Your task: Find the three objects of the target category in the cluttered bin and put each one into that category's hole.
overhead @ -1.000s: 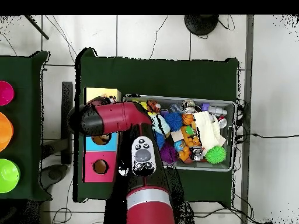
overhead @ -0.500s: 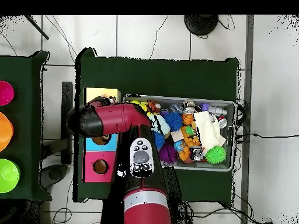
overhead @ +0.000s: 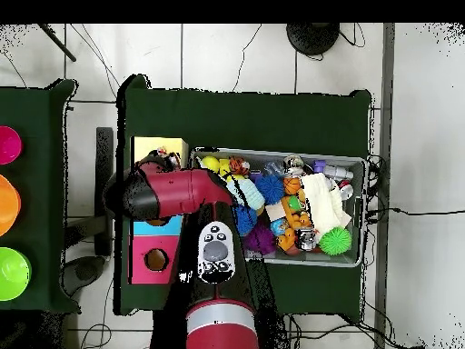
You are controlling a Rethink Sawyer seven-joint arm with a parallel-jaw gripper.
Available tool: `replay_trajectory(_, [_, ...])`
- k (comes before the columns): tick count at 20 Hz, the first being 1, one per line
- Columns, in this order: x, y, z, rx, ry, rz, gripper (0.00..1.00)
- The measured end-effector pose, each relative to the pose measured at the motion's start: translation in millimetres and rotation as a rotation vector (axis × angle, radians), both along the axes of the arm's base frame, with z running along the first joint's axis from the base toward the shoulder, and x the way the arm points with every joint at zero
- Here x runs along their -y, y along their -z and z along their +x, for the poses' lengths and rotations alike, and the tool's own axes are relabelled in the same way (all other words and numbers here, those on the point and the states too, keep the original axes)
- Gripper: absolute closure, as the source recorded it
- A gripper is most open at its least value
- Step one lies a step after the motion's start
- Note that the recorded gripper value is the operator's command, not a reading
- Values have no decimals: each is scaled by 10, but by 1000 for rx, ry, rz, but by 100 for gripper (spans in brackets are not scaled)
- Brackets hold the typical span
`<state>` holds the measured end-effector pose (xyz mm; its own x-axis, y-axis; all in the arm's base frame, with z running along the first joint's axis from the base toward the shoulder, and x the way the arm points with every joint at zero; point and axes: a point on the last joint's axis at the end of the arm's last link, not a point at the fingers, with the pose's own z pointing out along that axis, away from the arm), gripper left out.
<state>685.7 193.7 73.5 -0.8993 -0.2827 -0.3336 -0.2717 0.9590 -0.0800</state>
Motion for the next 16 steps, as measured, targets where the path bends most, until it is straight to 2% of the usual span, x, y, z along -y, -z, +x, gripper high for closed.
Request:
replay_trajectory(8, [-8,-2,-77,8,20,-10,100])
replay_trajectory(16, [-92,-55,-227,-1,28,-41,100])
